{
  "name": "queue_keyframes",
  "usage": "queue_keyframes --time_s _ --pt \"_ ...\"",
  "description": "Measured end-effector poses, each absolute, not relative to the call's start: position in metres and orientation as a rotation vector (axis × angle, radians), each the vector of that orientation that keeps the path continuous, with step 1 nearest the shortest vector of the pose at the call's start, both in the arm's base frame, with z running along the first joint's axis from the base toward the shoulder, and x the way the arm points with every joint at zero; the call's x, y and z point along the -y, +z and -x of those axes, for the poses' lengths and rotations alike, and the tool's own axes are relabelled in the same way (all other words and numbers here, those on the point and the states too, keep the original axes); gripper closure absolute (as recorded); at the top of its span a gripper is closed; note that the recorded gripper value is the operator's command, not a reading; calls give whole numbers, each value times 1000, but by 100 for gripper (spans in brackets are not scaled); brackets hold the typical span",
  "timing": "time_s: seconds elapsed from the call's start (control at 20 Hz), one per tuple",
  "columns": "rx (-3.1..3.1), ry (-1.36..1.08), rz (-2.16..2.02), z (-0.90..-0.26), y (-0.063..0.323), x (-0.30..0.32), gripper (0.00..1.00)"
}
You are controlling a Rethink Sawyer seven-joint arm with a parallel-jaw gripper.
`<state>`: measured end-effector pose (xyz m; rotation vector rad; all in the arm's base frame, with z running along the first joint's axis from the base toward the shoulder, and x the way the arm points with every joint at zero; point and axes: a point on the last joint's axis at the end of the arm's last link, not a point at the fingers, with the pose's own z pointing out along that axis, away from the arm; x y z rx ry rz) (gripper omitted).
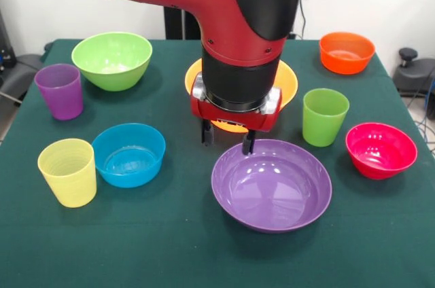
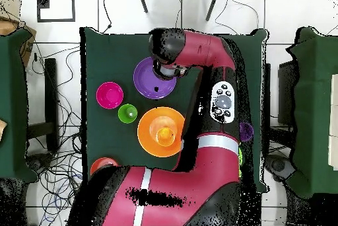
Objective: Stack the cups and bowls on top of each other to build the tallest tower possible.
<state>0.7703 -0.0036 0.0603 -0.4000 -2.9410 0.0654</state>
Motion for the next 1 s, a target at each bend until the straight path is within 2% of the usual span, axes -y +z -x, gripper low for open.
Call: queue_keyframes --time_s 1.0 --pt "2866 62 392 -741 63 -1 0"
